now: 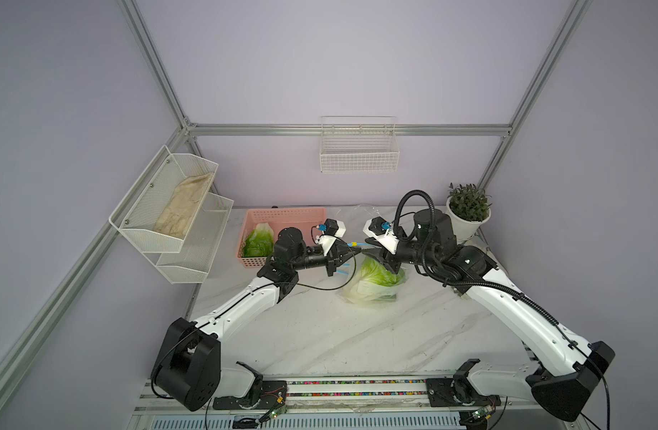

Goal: Open the zip-top bag and take out the chinese cabbages
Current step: Unzip the zipper on the zipper food storage bag.

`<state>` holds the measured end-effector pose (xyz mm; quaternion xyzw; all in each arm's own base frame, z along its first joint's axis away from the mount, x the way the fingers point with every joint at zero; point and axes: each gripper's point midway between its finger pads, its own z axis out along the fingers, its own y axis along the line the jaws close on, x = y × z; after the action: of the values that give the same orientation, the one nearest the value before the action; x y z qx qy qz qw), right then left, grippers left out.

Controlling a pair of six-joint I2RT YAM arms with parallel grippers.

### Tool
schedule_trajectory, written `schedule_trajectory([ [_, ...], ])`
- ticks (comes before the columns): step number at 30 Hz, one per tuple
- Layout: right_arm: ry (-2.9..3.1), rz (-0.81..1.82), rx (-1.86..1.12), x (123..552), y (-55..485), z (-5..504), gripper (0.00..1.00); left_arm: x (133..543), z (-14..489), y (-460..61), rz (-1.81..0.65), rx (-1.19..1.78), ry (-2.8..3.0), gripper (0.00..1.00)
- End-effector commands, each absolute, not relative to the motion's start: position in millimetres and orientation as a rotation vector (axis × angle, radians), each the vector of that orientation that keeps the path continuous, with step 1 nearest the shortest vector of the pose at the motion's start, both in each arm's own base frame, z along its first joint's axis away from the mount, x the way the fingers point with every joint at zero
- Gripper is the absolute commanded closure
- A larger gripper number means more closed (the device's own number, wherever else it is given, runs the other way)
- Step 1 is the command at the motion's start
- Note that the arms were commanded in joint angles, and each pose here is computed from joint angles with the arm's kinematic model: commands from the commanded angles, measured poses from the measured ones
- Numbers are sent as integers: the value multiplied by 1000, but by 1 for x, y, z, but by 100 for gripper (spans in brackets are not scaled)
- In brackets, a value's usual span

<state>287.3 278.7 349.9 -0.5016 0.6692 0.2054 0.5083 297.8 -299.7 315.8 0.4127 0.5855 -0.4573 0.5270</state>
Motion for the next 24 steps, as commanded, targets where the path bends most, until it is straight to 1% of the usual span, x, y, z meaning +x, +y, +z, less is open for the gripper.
schedule_trajectory([
  [1,1518,540,-1257,286,292,366,65,296,351,-298,-1085,996,1304,100],
  [4,1515,564,-1291,288,300,364,66,296,350,-298,-1088,997,1306,100],
  [8,1529,596,-1327,293,309,355,70,296,350,-298,-1088,997,1305,100],
  [11,1542,604,-1340,295,312,351,71,296,350,-298,-1090,998,1303,100],
  [13,1551,614,-1348,296,314,347,76,296,350,-298,-1092,998,1304,100],
  [15,1561,615,-1347,296,313,346,87,296,349,-298,-1092,999,1305,100],
  [19,1566,594,-1330,296,309,347,100,297,348,-297,-1090,995,1309,100],
  [24,1566,568,-1304,295,303,351,100,299,348,-294,-1085,983,1308,100],
])
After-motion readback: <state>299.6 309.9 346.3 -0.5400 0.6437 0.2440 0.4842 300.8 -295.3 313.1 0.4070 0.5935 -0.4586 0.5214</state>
